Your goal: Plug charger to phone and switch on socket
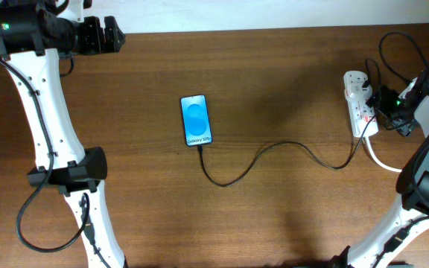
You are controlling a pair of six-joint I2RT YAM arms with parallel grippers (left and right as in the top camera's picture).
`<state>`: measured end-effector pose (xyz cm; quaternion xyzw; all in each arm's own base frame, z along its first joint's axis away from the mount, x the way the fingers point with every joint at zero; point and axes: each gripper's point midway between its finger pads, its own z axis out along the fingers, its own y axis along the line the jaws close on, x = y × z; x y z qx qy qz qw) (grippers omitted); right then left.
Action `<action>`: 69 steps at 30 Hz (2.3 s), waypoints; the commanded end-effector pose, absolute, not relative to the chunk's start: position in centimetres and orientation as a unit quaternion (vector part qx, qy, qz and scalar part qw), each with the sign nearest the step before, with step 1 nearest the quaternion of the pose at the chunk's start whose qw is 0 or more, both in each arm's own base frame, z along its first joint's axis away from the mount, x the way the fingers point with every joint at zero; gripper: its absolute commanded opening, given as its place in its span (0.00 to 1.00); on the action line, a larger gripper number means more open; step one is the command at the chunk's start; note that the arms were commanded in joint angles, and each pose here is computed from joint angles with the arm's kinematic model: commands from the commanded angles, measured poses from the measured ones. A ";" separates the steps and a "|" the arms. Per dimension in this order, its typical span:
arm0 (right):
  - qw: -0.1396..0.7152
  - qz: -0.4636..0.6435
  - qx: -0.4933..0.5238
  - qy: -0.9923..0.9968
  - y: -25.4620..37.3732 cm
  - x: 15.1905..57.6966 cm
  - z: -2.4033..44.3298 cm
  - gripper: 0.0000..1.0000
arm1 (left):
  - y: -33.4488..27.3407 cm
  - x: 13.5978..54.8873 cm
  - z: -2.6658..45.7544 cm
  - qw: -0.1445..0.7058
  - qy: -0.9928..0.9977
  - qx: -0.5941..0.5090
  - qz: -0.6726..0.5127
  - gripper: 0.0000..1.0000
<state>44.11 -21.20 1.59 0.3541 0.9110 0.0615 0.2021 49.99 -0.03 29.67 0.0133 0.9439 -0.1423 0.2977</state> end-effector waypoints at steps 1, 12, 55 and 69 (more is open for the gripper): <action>0.195 0.043 0.363 0.910 -22.5 43.2 3.2 1.00 | 0.2 50.0 29.7 0.300 0.944 0.019 -0.136 1.00; 0.389 0.086 0.208 0.894 -17.7 41.5 34.4 0.99 | 0.2 50.0 29.7 0.300 0.944 0.019 -0.136 1.00; 0.294 0.026 -0.112 0.949 7.5 23.9 37.6 0.99 | 0.2 50.0 29.7 0.300 0.944 0.019 -0.136 0.99; 0.313 -0.010 -0.091 0.945 5.7 23.9 38.2 0.99 | 0.2 50.0 29.7 0.300 0.944 0.019 -0.136 0.99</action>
